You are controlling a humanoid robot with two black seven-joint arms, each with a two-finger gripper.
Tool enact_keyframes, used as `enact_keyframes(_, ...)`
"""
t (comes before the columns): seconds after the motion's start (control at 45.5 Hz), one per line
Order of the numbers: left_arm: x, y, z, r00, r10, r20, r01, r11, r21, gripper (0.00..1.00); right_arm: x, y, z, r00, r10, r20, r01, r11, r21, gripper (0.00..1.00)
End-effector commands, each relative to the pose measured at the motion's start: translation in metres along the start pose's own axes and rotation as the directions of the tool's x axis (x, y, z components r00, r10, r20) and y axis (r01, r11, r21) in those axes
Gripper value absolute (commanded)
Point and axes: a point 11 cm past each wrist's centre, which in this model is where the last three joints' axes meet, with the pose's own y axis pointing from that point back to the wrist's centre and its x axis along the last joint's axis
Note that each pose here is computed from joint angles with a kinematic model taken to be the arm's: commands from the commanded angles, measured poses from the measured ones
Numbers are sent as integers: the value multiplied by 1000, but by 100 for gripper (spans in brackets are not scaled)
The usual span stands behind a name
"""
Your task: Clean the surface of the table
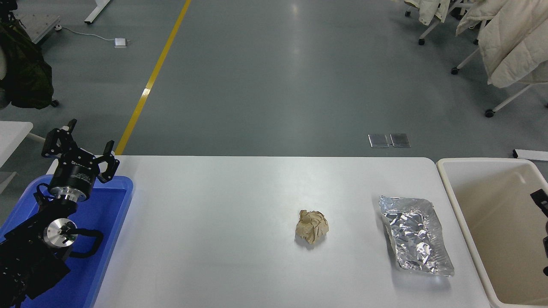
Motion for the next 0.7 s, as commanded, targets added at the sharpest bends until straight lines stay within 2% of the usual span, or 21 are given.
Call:
enact_keyframes(0.0, 0, 0, 0, 1000, 0, 0, 0, 1000, 0, 100, 40, 1, -19, 992, -47, 114, 39, 997, 68, 100)
enact_keyframes(0.264, 0, 0, 0, 1000, 0, 0, 0, 1000, 0, 100, 53, 24, -79, 899, -193, 393, 91, 960, 264, 100)
enact_keyframes(0.593, 0, 0, 0, 1000, 0, 0, 0, 1000, 0, 100, 11, 61, -147, 813, -427, 397, 221, 856, 468, 100)
enact_keyframes(0.681, 0, 0, 0, 1000, 0, 0, 0, 1000, 0, 100, -11, 72, -159, 787, -491, 375, 271, 820, 505, 100)
